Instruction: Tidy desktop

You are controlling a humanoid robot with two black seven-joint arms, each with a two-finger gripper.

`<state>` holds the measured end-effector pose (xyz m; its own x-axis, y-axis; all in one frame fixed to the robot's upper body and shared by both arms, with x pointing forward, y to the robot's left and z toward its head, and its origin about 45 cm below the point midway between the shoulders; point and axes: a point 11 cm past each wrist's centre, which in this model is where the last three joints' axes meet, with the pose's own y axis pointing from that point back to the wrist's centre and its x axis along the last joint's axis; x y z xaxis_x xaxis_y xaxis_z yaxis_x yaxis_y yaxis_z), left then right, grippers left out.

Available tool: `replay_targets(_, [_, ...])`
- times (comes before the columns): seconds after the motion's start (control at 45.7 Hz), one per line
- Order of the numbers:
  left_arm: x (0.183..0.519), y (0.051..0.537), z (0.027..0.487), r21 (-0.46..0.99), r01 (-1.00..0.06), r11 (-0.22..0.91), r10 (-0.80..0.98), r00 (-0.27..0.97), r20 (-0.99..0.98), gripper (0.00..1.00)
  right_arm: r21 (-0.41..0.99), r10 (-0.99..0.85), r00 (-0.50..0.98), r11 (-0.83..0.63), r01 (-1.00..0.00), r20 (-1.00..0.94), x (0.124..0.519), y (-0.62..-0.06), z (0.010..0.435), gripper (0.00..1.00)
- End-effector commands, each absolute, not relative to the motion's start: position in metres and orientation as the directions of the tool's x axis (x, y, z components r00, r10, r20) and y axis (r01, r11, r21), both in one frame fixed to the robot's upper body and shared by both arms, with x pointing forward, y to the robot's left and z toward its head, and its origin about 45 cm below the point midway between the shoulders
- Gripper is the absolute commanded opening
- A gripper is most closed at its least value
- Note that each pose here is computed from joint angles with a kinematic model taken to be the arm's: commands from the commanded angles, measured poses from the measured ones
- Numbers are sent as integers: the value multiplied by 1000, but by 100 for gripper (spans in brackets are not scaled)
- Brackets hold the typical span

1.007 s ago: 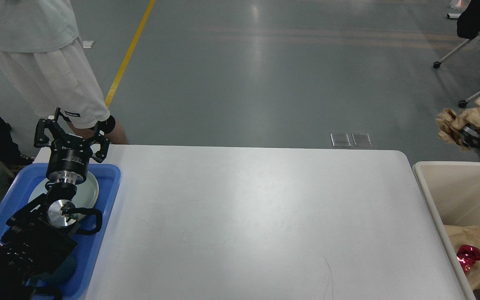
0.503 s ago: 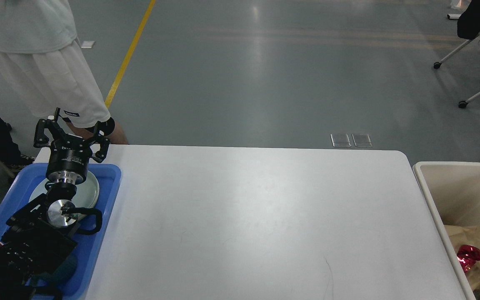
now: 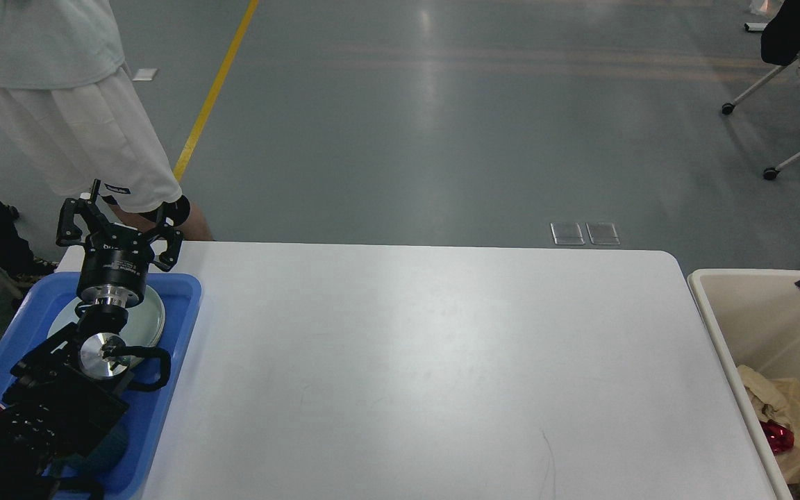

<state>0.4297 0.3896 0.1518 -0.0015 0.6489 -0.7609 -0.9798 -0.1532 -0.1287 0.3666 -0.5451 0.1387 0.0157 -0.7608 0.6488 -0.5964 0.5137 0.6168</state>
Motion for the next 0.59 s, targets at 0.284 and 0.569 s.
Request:
replay_targets(0.284, [430, 390, 152, -129, -979, -155, 649, -3, -761, 96, 162, -987, -93, 113, -980, 129, 475, -379, 198, 100])
replay_targets(0.569, [430, 390, 152, -128, -980, -154, 649, -3, -761, 96, 121, -978, -81, 58, -991, -194, 489, -300, 198, 100])
